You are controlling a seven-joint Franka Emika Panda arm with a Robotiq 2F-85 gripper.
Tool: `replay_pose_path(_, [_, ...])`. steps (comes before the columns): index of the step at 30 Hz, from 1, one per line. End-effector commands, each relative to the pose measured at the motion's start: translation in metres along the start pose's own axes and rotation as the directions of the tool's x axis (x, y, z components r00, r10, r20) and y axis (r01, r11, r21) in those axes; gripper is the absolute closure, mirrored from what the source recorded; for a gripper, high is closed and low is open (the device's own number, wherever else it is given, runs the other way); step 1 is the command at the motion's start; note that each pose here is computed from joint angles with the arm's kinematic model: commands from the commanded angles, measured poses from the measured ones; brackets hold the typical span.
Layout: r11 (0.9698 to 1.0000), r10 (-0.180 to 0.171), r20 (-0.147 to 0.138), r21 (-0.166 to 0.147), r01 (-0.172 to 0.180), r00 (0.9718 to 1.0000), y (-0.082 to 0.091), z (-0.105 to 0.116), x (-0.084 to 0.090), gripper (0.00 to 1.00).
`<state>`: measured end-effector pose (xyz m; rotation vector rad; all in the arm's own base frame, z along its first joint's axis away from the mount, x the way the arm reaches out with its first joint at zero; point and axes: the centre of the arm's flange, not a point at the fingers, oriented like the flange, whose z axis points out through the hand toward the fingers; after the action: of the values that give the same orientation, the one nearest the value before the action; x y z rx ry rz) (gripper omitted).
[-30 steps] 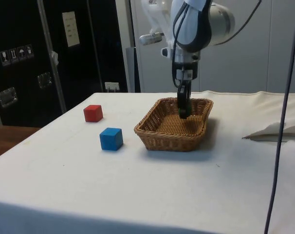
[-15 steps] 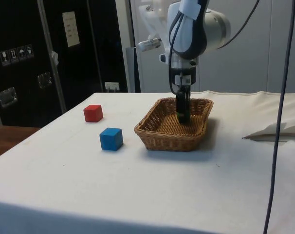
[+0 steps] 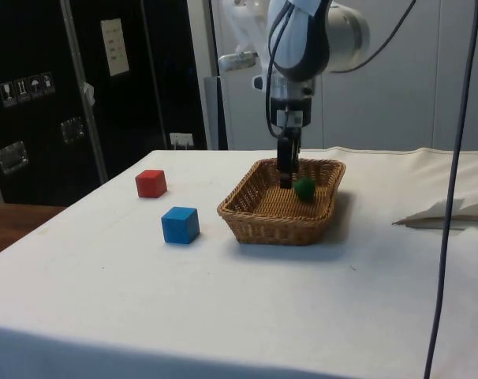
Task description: Place all non-red objects into the basket.
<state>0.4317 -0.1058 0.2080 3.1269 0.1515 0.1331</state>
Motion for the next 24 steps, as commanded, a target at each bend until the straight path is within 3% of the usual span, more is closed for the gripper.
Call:
replay_pose_path(1, [1.0000, -0.008, 0.004, -0.001, 0.008, 1.0000, -0.003, -0.002, 0.004, 0.00])
replay_pose_path(10, [0.9990, -0.038, -0.021, 0.025, 0.038, 0.9991, -0.018, -0.029, 0.021, 0.00])
replay_pose_path(11, [0.9986, -0.039, -0.034, 0.035, 0.040, 0.9987, -0.018, -0.032, 0.021, 0.00])
replay_pose_path(12, [0.9987, -0.041, -0.024, 0.028, 0.042, 0.9989, -0.020, -0.033, 0.024, 0.00])
replay_pose_path(24, [0.9943, -0.084, -0.054, 0.061, 0.087, 0.9950, -0.046, -0.076, 0.052, 0.00])
